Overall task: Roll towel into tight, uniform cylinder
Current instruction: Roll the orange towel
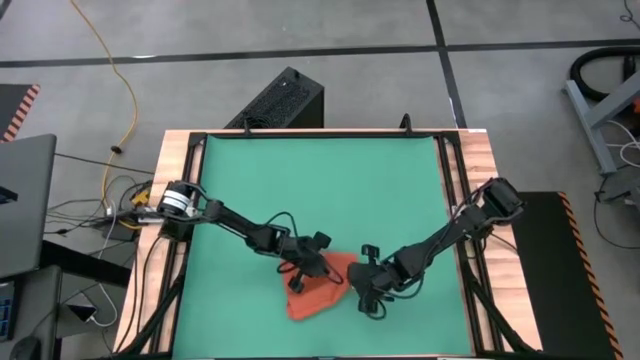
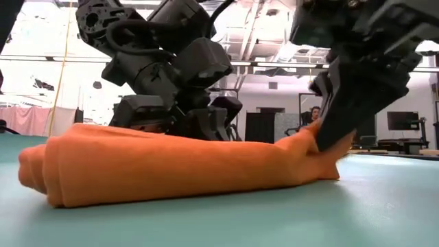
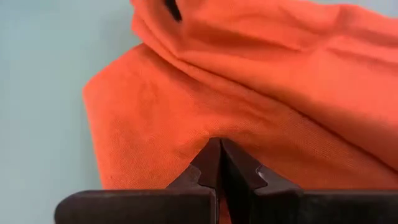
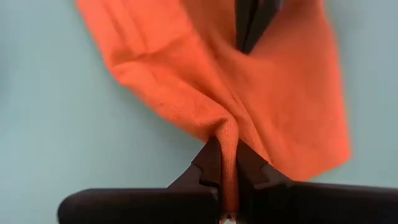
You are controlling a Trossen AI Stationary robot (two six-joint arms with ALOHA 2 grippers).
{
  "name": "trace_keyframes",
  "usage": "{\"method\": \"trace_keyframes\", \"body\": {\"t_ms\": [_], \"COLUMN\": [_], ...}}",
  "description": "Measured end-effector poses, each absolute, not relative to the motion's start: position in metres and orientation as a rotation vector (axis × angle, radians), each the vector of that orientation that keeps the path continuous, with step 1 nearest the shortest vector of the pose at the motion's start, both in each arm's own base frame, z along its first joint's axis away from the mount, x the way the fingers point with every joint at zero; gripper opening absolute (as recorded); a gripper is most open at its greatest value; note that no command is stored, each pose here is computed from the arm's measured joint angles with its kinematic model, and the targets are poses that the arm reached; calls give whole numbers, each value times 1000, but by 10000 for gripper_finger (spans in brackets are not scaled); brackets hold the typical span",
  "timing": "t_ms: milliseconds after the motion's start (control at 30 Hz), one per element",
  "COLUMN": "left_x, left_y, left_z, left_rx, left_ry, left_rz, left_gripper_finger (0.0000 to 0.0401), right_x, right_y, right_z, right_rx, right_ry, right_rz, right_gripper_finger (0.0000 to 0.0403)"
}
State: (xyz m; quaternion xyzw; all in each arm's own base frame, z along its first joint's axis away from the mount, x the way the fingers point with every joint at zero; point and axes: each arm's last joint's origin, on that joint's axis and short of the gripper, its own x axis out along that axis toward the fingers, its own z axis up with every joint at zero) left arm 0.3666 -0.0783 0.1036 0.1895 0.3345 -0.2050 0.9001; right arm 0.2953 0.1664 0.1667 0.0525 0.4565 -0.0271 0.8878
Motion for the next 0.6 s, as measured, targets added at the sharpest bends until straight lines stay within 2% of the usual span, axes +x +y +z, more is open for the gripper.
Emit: {"method": "trace_keyframes", "body": {"t_ms": [167, 400, 600], "left_x": [365, 366, 368], "left_y": [-73, -58, -54], "left_z": [102, 101, 102], "left_rx": [425, 429, 401], "left_ry": [719, 730, 728], "left_rz": [-443, -467, -503], "left_gripper_finger": [0, 0, 0], "right_x": [285, 266, 266], "right_y": [183, 195, 203], "right_z": [168, 154, 136], "right_rx": [-86, -124, -208], "right_ry": [898, 918, 912], "right_rz": [-29, -10, -28], "right_gripper_finger": [25, 25, 33]}}
